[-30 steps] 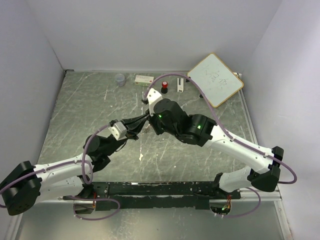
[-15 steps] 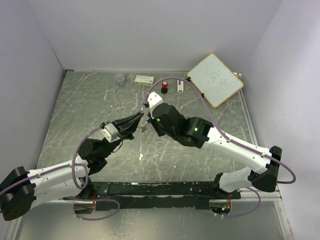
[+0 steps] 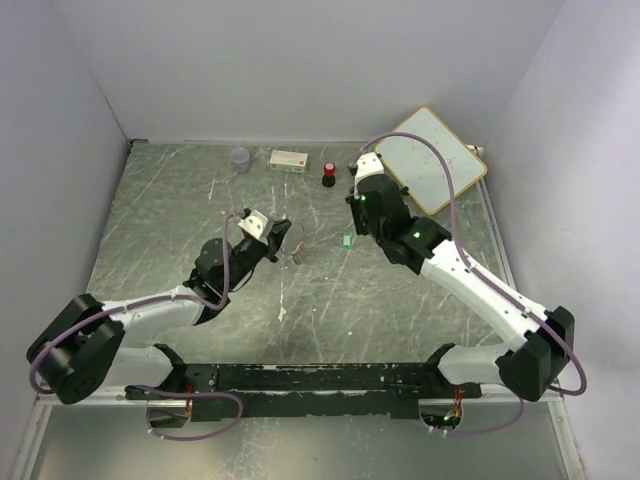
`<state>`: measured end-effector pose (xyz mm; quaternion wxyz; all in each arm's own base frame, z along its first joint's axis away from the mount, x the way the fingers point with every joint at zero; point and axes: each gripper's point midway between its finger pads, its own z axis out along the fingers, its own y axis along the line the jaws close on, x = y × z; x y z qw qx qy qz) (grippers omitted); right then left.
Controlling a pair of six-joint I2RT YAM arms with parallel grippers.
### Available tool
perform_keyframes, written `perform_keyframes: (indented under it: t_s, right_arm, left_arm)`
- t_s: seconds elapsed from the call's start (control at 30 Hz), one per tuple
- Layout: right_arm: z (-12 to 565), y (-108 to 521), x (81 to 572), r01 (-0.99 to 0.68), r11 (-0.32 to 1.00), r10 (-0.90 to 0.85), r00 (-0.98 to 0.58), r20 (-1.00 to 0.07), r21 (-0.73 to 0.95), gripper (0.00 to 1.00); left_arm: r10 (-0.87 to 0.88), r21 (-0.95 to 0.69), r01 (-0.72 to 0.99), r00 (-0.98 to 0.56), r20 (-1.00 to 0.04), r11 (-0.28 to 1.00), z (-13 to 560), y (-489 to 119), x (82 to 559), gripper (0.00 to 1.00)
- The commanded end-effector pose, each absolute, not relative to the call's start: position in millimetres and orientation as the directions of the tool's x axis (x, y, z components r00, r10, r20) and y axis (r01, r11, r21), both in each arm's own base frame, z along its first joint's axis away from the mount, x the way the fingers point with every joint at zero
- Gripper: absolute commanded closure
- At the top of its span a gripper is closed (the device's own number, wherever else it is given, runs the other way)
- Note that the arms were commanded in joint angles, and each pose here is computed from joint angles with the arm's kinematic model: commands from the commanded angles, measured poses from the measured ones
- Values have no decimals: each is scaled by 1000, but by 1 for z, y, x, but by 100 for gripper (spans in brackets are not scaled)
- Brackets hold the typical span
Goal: Remove the keys from the keyring
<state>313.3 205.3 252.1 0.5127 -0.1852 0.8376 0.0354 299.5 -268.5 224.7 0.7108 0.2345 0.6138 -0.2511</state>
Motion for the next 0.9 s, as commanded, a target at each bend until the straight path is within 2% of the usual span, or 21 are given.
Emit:
perform_keyframes:
  t_s: [0.0,0.17,0.47,0.7,0.87]
  right_arm:
    - [244,204,346,-357,932,-210,-390,-897,-63,100]
    - [219,203,381,-356,934,-182,-414,-892,-26,100]
    - [167,231,430,-409,912,-171,-462,-870,39,100]
    - [125,259,452,-455,886,-176,-508,-843,90,100]
    - [105,274,457,-484,865,-170,-533,-829,134,100]
  left_arm:
    - [-186,-110,676,42,-982,729,224,-259,321,93]
    - [-250,-150,704,41,-967,695,220,-251,335,93]
    - [-241,-167,731,-4,-971,661,193,-259,356,93]
    - [-289,-234,727,-50,-956,646,168,-249,375,93]
    - [-310,-326,670,-149,-939,666,134,-241,396,93]
